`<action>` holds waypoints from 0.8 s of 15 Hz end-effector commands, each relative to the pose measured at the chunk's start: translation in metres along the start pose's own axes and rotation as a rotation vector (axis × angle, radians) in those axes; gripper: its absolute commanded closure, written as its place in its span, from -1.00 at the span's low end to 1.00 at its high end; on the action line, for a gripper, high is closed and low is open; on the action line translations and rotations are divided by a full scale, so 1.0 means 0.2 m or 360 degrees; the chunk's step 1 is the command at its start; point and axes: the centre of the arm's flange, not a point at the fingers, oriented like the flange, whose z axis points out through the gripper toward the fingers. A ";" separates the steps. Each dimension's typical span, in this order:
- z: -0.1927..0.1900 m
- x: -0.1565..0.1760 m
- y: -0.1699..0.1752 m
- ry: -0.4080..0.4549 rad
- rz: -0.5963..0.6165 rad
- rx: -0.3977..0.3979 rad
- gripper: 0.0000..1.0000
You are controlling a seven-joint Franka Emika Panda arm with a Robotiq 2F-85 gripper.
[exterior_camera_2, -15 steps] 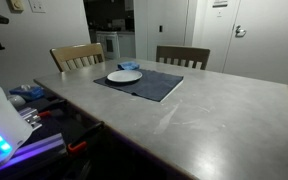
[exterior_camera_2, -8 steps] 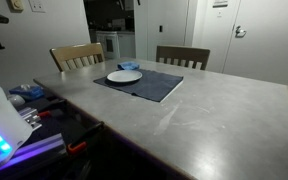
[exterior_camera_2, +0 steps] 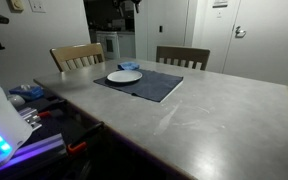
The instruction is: Use the towel to wipe the plate
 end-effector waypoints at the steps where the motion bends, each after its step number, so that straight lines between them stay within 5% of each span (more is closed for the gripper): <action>1: 0.23 0.12 -0.10 0.0024 0.0036 -0.0010 -1.00; 12: 0.73 0.26 -0.20 -0.0088 0.0099 0.0138 -1.00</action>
